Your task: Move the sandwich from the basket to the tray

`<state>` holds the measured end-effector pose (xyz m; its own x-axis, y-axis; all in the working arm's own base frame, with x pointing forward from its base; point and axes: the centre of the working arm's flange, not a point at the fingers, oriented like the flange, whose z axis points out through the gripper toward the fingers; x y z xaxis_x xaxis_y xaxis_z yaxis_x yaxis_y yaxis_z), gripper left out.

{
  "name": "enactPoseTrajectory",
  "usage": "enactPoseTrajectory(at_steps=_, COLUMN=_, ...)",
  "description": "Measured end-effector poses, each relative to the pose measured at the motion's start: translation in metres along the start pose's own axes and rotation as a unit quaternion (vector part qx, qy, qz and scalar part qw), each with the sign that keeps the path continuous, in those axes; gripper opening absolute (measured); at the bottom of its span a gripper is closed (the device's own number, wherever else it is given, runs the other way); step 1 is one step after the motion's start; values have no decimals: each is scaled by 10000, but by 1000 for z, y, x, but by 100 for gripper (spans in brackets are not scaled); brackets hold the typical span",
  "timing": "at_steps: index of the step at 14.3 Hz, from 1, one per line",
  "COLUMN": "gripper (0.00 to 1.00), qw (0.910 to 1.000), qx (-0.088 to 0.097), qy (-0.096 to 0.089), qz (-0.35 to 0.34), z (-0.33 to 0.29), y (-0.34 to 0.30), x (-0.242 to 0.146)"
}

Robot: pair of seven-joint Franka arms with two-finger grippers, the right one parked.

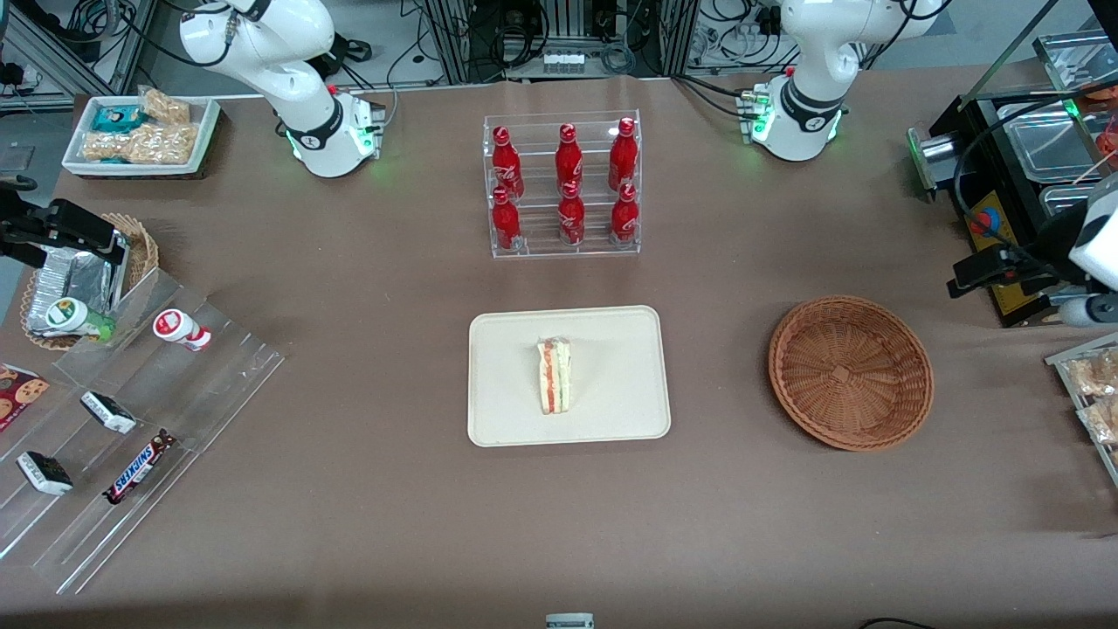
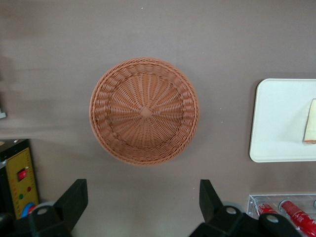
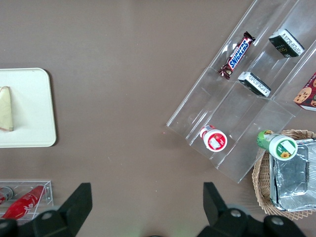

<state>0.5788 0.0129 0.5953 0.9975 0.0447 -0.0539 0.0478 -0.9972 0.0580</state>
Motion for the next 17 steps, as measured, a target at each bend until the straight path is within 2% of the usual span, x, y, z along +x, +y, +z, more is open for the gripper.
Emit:
enactPoseTrajectory(at_steps=3, gripper=100, qw=9997, qx=226, qy=-36, qz=-10, z=0, y=-5, x=-1)
enactPoseTrajectory(at_steps=5, gripper=100, qw=9996, qx=281, qy=-54, qz=-11, z=1, y=-7, x=-1)
enactPoseTrajectory(at_steps=10, gripper=100, qw=9995, qx=289, qy=-121, qz=-13, z=3, y=-7, x=-5)
enactPoseTrajectory(at_steps=15, gripper=100, qw=9995, qx=244, qy=-211, qz=-14, z=6, y=-11, x=-33)
enactPoseTrajectory(at_steps=17, gripper=100, qw=9996, qx=220, qy=-178, qz=-12, z=10, y=-12, x=-45)
